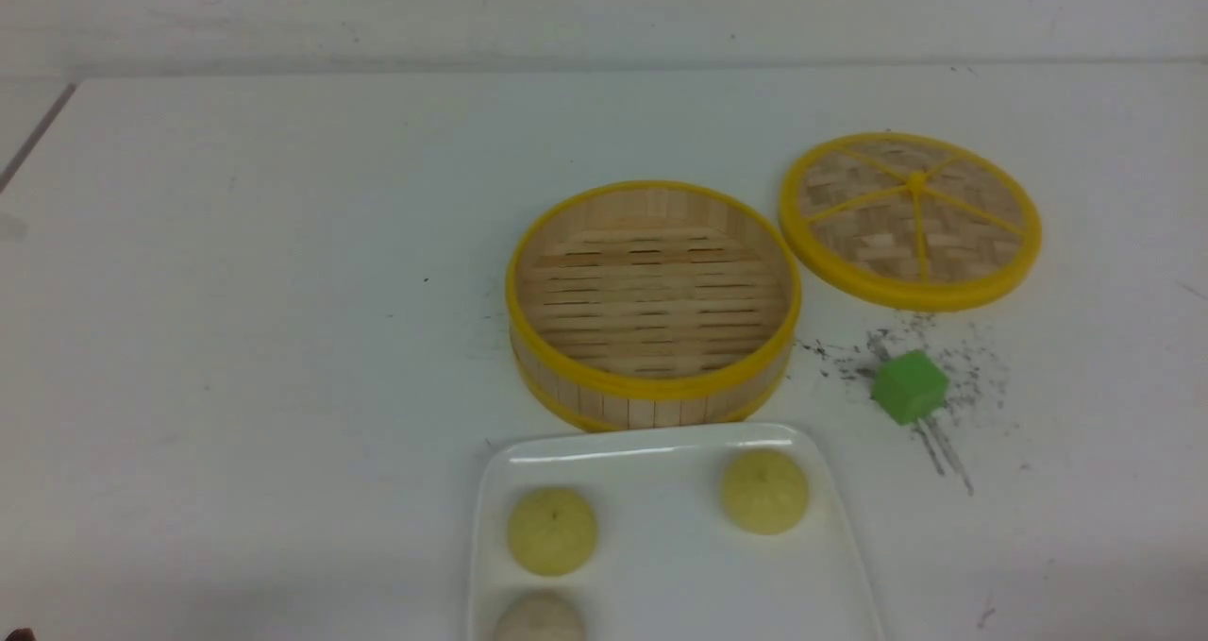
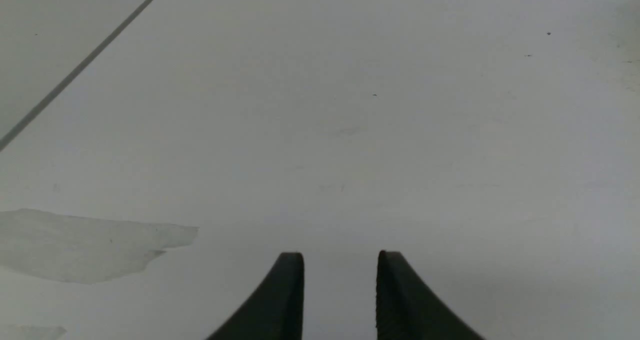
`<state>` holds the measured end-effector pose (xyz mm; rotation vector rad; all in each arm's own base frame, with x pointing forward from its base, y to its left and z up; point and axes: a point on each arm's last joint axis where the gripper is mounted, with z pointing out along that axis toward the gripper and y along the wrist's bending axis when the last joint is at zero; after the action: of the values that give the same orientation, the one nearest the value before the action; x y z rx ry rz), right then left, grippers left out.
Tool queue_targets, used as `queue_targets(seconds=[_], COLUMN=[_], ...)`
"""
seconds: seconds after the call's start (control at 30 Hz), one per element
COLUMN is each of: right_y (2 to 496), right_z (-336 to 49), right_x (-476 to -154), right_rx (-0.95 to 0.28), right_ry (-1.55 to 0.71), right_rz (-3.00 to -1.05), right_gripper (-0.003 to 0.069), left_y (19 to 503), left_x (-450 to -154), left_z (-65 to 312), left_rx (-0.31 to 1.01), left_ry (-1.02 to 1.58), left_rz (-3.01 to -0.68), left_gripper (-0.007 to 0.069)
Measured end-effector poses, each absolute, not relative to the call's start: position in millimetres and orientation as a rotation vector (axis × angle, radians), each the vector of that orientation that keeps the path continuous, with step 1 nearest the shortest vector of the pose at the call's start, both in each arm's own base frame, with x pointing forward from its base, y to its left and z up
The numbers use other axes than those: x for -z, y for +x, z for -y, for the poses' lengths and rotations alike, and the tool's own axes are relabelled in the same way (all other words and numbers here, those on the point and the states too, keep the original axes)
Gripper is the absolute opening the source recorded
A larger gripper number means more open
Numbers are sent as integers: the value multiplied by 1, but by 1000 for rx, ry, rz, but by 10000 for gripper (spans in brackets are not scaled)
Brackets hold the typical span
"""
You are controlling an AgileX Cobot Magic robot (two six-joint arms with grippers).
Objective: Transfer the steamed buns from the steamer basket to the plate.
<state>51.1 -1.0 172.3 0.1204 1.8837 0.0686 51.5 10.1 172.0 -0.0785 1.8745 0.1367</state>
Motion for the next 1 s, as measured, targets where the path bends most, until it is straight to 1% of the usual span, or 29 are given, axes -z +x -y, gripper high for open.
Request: queue_targets(seconds=[1.0], right_y=[51], right_z=[1], right_x=[-172], right_rx=[-69], right_ry=[121], right_rz=[-1884], right_gripper=[239], left_y=[51], left_x=[-172], left_z=[-11], left_rx=[-152], left_ry=[-69], left_rz=[-1875], left_gripper=[241])
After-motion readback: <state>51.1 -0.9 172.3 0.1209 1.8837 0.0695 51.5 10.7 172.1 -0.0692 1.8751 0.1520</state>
